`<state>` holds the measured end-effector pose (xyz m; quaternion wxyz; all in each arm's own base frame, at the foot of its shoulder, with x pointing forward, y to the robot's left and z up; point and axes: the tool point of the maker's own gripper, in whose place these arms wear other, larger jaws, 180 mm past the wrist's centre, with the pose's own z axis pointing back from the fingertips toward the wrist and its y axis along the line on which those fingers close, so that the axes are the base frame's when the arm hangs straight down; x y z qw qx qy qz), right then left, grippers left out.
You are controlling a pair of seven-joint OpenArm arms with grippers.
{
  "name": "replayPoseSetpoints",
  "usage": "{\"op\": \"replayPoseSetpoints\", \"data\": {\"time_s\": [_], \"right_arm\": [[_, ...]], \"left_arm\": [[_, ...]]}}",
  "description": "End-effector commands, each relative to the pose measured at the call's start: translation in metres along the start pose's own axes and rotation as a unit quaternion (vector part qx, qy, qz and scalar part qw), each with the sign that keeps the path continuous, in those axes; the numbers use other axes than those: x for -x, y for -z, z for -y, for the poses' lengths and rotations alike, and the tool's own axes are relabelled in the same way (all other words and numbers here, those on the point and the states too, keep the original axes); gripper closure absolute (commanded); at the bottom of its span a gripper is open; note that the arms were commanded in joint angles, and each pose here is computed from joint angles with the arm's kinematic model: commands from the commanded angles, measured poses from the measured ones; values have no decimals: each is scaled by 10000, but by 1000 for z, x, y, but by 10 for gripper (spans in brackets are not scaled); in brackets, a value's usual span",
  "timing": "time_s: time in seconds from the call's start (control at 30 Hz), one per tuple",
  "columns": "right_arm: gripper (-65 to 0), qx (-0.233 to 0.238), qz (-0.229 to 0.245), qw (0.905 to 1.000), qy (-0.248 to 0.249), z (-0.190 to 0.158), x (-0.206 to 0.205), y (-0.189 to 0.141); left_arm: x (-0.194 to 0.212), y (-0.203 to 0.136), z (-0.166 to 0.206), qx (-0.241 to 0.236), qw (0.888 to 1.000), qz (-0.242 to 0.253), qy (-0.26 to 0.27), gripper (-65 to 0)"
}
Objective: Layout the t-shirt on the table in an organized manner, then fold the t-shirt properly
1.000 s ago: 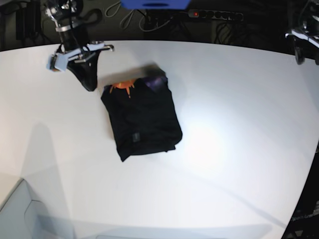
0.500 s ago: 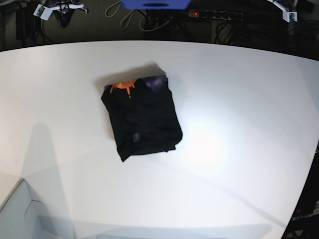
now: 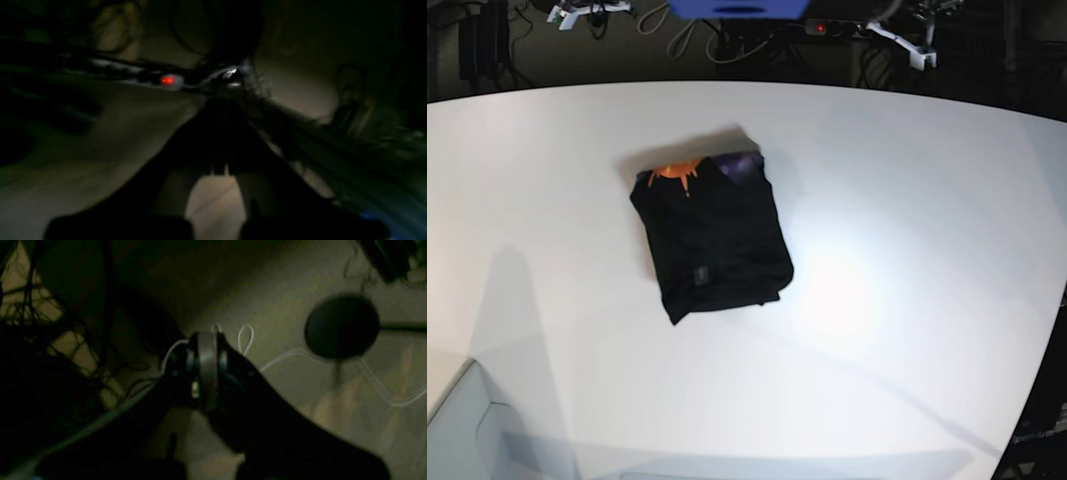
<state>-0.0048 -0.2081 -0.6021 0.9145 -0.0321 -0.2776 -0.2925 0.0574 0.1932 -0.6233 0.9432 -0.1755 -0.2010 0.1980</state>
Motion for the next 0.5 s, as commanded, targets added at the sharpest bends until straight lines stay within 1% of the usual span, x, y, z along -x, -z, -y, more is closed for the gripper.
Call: {"op": "replayPoseSetpoints", "data": {"time_s": [0.0, 0.03, 0.07, 0.13, 0.2, 0.23, 0.27, 0.33, 0.37, 0.4, 0.43, 0.47], "right_arm": [[0, 51, -26, 9999, -153, 5, 12, -4], [0, 61, -13, 9996, -291, 5, 21, -4], [0, 63, -28, 9991, -429, 5, 31, -5], [0, 120, -98, 9981, -589, 5, 50, -10], [0, 375, -119, 9948, -942, 12, 56, -13], [0, 548, -95, 9909, -1229, 16, 55, -15], [0, 732, -73, 9844, -1598, 21, 52, -15], [0, 992, -109, 9701, -2214, 23, 54, -17], [0, 1117, -137, 9604, -2547, 27, 52, -18], [0, 1130, -152, 9537, -2783, 26, 52, -18], [0, 1091, -164, 9497, -2932, 23, 54, -19], [0, 1031, -170, 9480, -3007, 19, 55, -19]], "left_arm": [[-3, 0, 2, 67, 9998, 147, -88, 0], [-5, 4, 9, 127, 9993, 311, -152, 0], [-7, 6, 8, 1, 9990, 435, -44, 0], [7, 15, 15, -209, 9984, 152, 494, 0], [13, 21, 8, -675, 9912, -128, 1130, 0], [14, 20, -1, -972, 9852, -199, 1396, 0], [16, 21, -4, -1200, 9787, -257, 1644, 0], [19, 23, -3, -1456, 9701, -296, 1919, 0], [17, 26, 0, -1495, 9675, -284, 2021, 0], [16, 27, 2, -1478, 9666, -292, 2075, 0], [17, 28, 4, -1447, 9661, -302, 2118, 0], [17, 29, 5, -1428, 9656, -313, 2150, 0]]}}
